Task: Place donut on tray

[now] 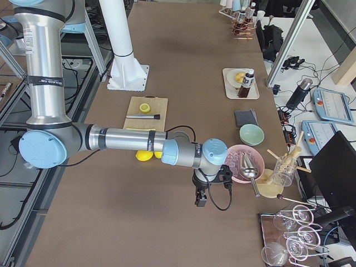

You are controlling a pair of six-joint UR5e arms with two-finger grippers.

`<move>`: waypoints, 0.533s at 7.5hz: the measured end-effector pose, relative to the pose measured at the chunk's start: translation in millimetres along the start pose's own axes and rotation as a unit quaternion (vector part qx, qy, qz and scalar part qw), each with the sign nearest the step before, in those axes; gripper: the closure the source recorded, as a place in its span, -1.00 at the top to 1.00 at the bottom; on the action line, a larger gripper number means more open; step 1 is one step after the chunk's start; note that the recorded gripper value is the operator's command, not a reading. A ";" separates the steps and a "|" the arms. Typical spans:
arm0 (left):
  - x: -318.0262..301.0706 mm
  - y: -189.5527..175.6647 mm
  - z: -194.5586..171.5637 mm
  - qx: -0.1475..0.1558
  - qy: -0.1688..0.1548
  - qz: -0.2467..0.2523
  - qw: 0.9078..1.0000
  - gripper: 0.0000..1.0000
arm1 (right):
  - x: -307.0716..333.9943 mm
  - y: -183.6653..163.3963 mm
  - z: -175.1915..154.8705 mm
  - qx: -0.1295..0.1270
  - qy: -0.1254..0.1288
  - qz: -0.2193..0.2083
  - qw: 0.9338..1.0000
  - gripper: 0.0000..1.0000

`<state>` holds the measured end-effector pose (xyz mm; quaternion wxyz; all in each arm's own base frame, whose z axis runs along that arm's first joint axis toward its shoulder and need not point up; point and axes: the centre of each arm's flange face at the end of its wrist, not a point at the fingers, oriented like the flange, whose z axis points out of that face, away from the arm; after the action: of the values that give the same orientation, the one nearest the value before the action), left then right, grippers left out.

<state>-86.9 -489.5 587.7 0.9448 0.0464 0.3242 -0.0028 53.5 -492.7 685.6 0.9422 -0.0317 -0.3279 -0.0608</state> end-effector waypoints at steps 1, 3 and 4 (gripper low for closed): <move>-1.3 0.8 1.4 -0.001 0.000 0.000 1.000 0.96 | -0.7 -0.7 -1.1 0.002 -0.001 0.000 1.000 1.00; -3.6 0.7 4.3 0.000 0.002 0.001 1.000 0.96 | -1.8 -2.7 -4.6 0.006 -0.002 -0.001 1.000 1.00; -5.4 -0.1 6.7 0.003 0.002 0.004 1.000 0.96 | -2.6 -4.5 -7.7 0.009 -0.004 -0.002 1.000 1.00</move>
<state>-87.1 -490.4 596.3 0.9440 0.0505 0.3261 0.0002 55.6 -497.7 678.0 0.9411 -0.0229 -0.3320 -0.0595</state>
